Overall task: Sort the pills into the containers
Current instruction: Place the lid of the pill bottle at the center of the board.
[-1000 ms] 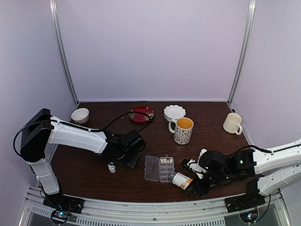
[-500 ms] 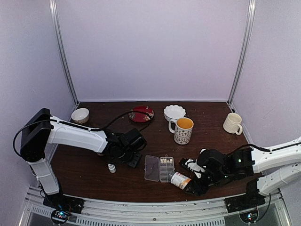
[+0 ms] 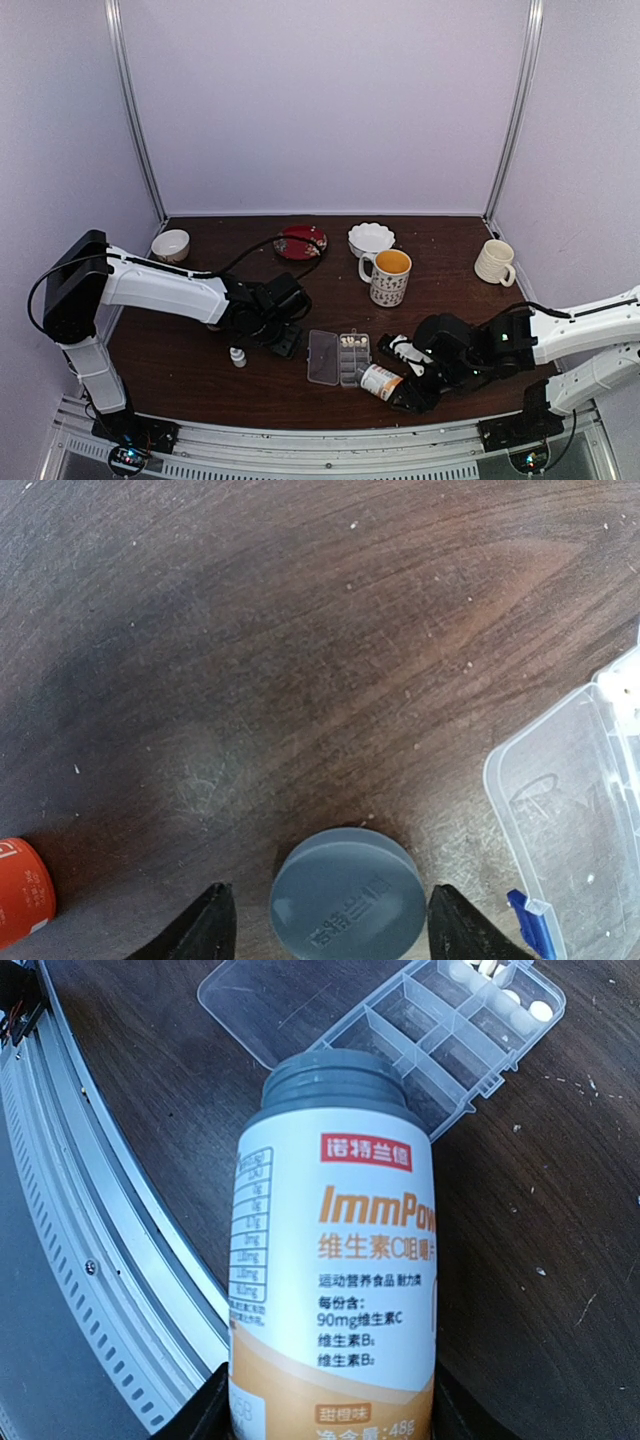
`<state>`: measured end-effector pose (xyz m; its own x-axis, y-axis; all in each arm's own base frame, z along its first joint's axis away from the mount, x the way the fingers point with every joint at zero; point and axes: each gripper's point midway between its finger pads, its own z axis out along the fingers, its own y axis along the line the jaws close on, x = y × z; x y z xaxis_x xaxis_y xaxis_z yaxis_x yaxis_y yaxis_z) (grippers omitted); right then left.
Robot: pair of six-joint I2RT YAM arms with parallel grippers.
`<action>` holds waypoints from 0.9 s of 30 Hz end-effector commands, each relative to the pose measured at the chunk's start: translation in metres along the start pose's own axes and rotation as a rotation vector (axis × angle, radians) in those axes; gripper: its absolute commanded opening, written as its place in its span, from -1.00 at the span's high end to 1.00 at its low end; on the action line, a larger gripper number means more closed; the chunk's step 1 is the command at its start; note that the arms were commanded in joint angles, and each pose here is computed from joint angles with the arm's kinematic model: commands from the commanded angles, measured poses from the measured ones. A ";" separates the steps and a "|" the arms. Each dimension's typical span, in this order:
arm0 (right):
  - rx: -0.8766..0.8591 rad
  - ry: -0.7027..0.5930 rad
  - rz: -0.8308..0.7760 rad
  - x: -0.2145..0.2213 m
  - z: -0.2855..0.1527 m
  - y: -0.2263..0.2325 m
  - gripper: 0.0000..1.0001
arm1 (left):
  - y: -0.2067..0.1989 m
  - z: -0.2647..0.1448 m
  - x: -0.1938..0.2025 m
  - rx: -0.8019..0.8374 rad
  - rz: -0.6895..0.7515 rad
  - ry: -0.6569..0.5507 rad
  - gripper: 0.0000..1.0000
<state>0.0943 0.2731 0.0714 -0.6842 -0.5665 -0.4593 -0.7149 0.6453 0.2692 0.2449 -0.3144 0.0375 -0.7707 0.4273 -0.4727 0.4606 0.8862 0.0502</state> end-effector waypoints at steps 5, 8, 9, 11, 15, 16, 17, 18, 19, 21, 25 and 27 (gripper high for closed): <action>0.004 -0.030 0.025 -0.013 -0.008 0.004 1.00 | -0.004 -0.005 -0.011 0.014 -0.013 -0.016 -0.42; 0.013 0.011 0.012 -0.011 -0.008 0.005 1.00 | -0.002 -0.009 -0.012 0.014 -0.022 -0.023 -0.44; 0.003 -0.004 0.018 -0.014 -0.010 0.007 1.00 | -0.001 -0.010 -0.013 0.010 -0.026 -0.027 -0.44; -0.001 -0.048 0.028 -0.021 -0.013 0.008 1.00 | 0.001 -0.013 -0.014 0.006 -0.028 -0.034 -0.45; 0.072 0.040 0.011 -0.011 -0.009 -0.003 1.00 | 0.001 -0.018 -0.017 0.011 -0.031 -0.042 -0.45; 0.060 0.043 0.010 -0.011 -0.008 0.000 1.00 | 0.000 -0.020 -0.017 0.016 -0.033 -0.044 -0.45; 0.048 0.038 0.015 -0.012 -0.008 0.002 1.00 | 0.000 -0.020 -0.018 0.018 -0.034 -0.046 -0.45; 0.044 0.035 0.019 -0.012 -0.007 0.002 1.00 | 0.000 -0.021 -0.019 0.020 -0.032 -0.048 -0.45; 0.043 0.043 0.017 -0.009 -0.004 0.001 1.00 | -0.001 -0.022 -0.020 0.021 -0.034 -0.050 -0.45; 0.056 0.083 -0.001 -0.005 -0.001 0.001 1.00 | 0.000 -0.023 -0.020 0.021 -0.036 -0.051 -0.45; 0.030 0.031 0.014 -0.013 -0.005 0.005 1.00 | -0.001 -0.023 -0.020 0.025 -0.041 -0.050 -0.44; 0.066 0.088 0.001 -0.006 -0.006 0.000 1.00 | -0.001 -0.024 -0.020 0.026 -0.042 -0.051 -0.44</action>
<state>0.0956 0.2734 0.0709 -0.7071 -0.5930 -0.3852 -0.6967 0.6776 0.2357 0.2447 -0.3138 0.0494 -0.7702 0.4185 -0.4813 0.4562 0.8888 0.0428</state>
